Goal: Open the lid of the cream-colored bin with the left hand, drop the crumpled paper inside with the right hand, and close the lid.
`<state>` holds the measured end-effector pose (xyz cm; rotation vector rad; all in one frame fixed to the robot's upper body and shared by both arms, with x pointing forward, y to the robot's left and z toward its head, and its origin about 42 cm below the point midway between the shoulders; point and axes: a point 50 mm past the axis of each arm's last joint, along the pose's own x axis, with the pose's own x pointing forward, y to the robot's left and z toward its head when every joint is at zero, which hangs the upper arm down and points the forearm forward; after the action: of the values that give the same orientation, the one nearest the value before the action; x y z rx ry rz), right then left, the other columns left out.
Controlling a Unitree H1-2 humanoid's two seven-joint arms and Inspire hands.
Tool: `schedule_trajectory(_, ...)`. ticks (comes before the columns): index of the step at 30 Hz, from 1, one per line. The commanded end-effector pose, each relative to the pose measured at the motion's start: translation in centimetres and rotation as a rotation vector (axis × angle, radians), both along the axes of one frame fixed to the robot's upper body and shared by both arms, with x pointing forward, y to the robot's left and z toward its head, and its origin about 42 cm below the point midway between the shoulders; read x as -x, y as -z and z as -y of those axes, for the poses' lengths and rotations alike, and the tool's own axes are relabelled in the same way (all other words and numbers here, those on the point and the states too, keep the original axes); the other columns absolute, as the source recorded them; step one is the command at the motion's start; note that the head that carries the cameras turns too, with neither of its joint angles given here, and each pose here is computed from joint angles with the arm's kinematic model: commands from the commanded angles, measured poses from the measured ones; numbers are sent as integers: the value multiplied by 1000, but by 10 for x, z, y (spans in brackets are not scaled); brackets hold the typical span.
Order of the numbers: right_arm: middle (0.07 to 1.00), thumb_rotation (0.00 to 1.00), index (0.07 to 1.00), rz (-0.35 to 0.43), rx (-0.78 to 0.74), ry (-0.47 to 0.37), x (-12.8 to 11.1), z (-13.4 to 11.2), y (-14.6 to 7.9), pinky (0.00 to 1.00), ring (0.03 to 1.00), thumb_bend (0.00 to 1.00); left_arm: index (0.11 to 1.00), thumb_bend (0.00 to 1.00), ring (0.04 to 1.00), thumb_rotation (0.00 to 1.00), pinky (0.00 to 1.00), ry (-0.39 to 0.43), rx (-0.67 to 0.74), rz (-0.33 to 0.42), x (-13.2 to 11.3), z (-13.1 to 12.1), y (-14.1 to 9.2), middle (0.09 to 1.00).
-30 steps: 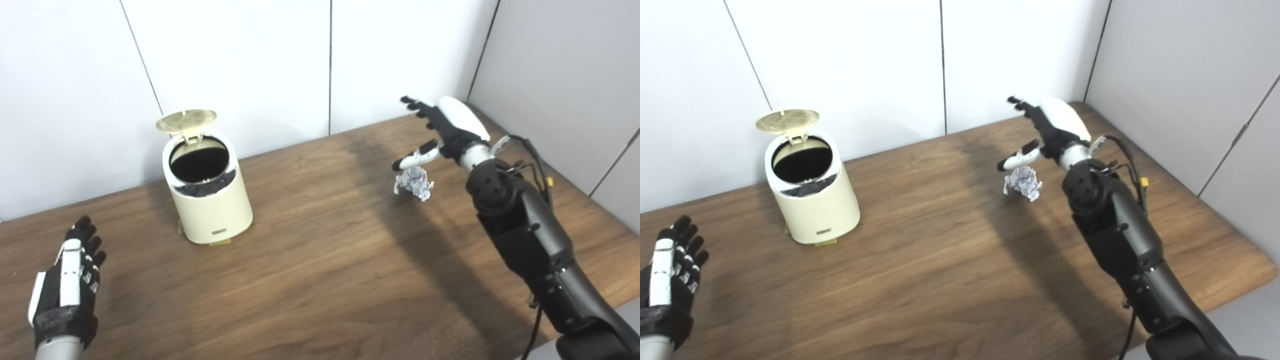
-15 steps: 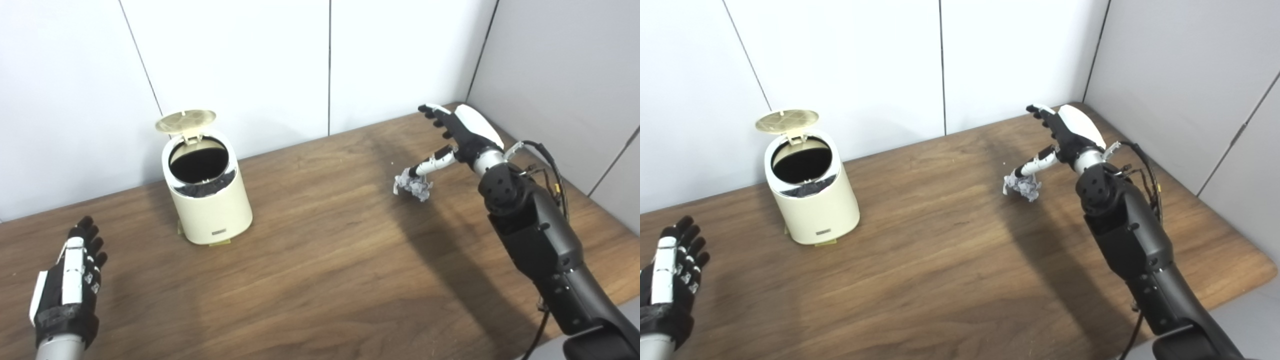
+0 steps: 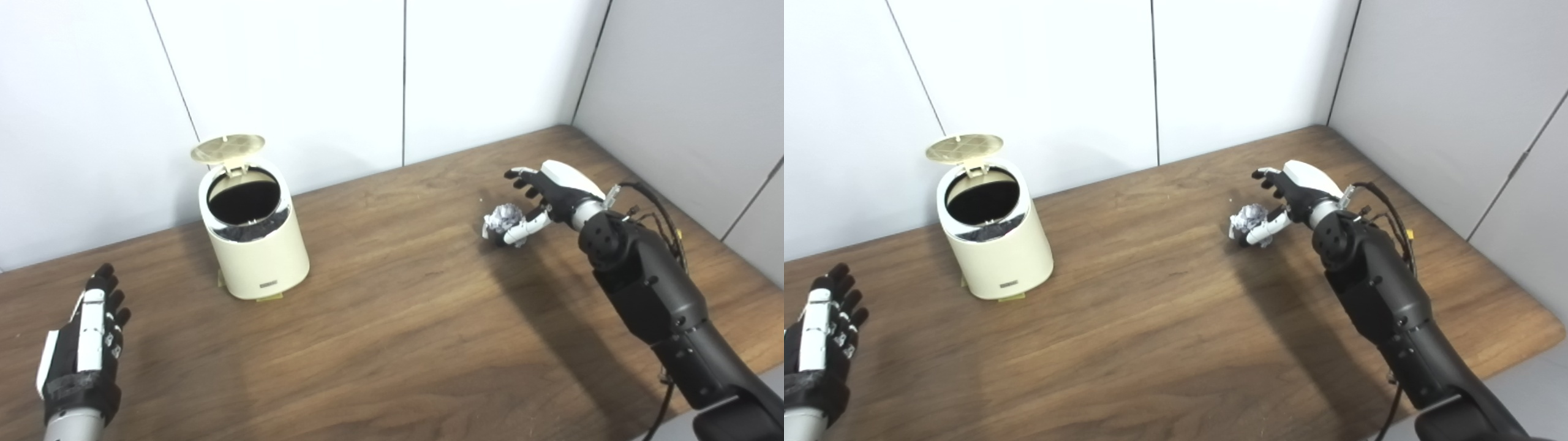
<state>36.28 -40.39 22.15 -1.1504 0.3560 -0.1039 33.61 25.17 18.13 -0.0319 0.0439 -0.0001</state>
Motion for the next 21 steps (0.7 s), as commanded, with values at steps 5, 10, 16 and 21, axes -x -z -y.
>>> schedule_trajectory(5, 846, 282, 860, -19, 42, -23, -10, 0, -15, 819, 803, 974, 1000, 391, 995, 879, 1000, 29, 12, 119, -13, 5, -22, 989)
schedule_trajectory(10, 866, 300, 876, -39, -8, -38, -8, -1, -10, 726, 819, 971, 1000, 394, 990, 865, 1000, 33, -7, 123, -13, 6, -24, 989)
schedule_trajectory(16, 872, 312, 884, -48, -20, -44, -7, -1, -10, 736, 821, 936, 1000, 386, 996, 867, 1000, 33, 3, 121, -12, 5, -25, 996)
schedule_trajectory(21, 863, 305, 874, -51, -27, -33, -7, 2, -10, 710, 802, 921, 1000, 387, 1000, 877, 1000, 27, 11, 117, -12, 4, -25, 1000)
